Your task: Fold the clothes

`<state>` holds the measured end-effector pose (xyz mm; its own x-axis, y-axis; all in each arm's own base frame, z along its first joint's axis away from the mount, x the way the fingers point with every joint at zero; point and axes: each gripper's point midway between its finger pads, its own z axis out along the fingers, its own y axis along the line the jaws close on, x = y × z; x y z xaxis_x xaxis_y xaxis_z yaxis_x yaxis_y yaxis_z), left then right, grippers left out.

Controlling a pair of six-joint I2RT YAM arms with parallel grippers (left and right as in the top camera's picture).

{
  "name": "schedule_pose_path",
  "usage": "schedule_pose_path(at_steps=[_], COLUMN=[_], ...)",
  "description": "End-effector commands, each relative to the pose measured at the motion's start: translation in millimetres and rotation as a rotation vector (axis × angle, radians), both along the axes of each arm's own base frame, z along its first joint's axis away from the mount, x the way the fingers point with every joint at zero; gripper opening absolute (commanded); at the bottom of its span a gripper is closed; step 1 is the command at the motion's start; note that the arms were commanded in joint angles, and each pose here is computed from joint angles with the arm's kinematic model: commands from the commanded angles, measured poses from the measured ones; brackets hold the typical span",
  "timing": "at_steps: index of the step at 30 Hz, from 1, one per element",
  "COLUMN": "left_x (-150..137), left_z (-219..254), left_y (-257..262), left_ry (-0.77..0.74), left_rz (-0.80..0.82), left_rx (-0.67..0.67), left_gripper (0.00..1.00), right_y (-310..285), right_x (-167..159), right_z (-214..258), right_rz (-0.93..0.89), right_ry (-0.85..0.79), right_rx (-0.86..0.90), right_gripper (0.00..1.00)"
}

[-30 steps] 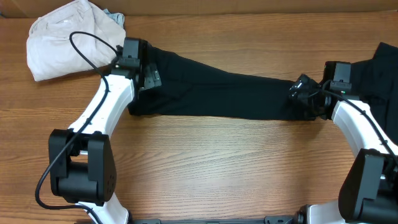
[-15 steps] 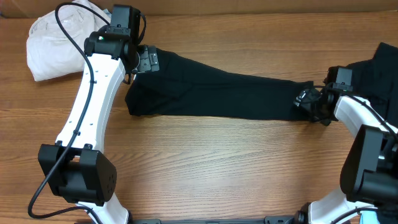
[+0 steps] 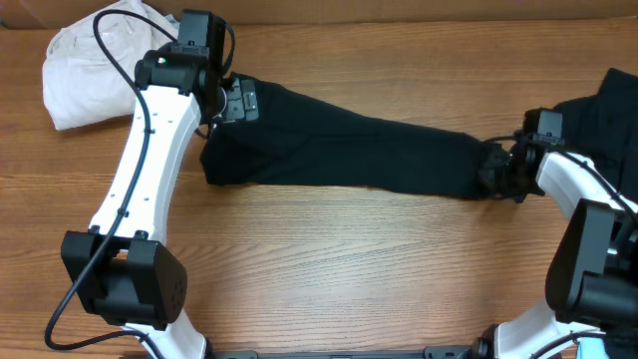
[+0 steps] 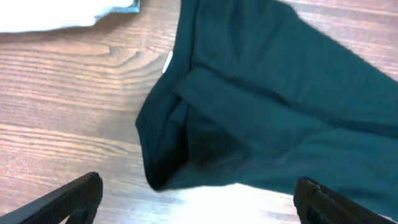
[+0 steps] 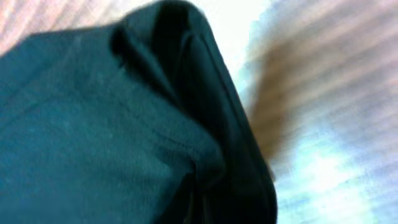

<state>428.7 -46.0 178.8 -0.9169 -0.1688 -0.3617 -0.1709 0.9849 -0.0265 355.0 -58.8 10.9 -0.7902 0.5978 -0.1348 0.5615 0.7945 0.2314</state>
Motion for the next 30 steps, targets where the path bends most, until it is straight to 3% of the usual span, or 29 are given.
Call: schedule_pose_path(at_steps=[1,7,12,30], left_x=[3,1,1,1], left_z=[12,11,11,11], left_y=[1,1,2,2], left_ry=[-0.026,-0.020,-0.016,-0.015], left_rz=[-0.013,-0.014,-0.025,-0.041], left_rx=[-0.008,-0.007,-0.002,0.004], left_gripper=[1.00,1.00,1.00,1.00], right_y=[-27,-54,-31,158], right_x=[19,9,19,47], right_z=[58,129,161,140], right_rz=[-0.040,-0.027,0.097,0.486], right_ry=[-0.109,-0.124,-0.178,-0.183], right_rx=[-0.023,-0.055,-0.010,0.044], right_gripper=[0.04,0.04,0.08,0.11])
